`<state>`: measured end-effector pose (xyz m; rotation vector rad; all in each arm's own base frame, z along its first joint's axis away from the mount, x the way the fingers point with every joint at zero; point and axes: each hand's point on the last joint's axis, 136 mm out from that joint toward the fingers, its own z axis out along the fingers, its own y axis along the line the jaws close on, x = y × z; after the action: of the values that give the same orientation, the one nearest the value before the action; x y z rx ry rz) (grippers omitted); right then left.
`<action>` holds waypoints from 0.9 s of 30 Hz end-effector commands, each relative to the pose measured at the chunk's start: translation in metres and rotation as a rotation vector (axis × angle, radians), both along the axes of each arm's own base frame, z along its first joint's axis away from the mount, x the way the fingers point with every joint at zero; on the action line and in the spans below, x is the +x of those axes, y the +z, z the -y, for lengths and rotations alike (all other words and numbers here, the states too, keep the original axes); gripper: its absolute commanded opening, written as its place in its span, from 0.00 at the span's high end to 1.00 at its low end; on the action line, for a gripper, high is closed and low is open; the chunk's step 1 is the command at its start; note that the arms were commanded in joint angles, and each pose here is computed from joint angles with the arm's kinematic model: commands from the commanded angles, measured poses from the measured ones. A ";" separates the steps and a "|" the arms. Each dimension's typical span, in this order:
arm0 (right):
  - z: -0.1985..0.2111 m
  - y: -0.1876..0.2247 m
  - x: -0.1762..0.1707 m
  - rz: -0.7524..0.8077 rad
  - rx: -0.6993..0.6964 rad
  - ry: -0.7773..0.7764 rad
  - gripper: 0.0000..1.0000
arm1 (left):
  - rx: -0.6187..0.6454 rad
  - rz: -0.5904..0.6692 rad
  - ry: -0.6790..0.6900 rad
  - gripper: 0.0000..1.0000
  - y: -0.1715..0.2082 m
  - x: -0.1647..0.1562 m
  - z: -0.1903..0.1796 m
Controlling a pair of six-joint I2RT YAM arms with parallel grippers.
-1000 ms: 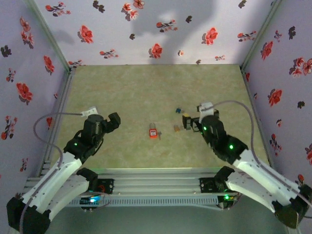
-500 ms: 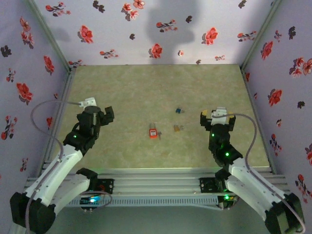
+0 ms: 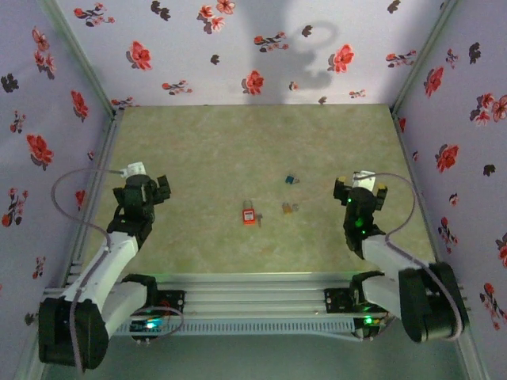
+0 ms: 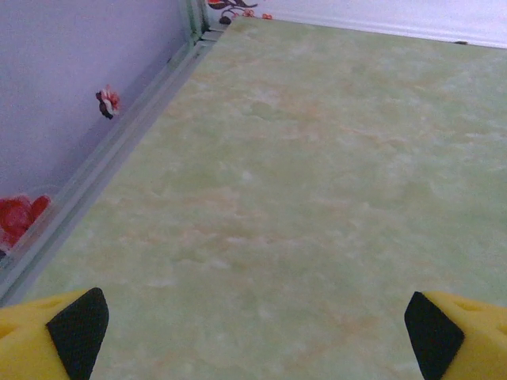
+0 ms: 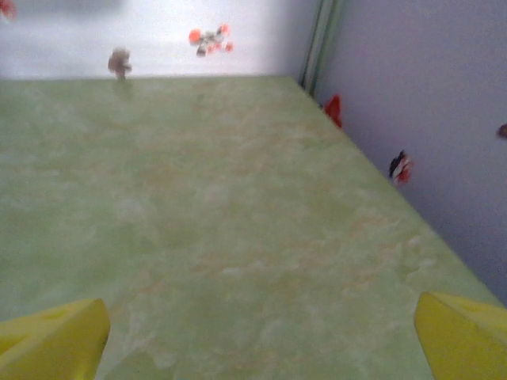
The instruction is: Lock with the key
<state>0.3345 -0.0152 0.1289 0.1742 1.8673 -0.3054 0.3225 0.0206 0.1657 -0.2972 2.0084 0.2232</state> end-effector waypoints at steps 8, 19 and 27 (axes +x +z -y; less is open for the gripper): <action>0.015 -0.015 0.022 0.131 0.071 -0.039 0.01 | 0.078 0.123 -0.009 0.00 -0.003 0.033 -0.019; 0.022 -0.036 0.048 0.018 0.101 -0.069 0.01 | 0.043 0.121 -0.086 0.00 -0.046 0.065 -0.018; 0.023 -0.036 0.049 0.014 0.102 -0.072 0.01 | 0.055 0.104 -0.137 0.00 -0.070 0.073 -0.008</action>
<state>0.3833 -0.0359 0.0906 0.2848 1.8733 -0.2764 0.3890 0.0340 0.0817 -0.1810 1.9836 0.1815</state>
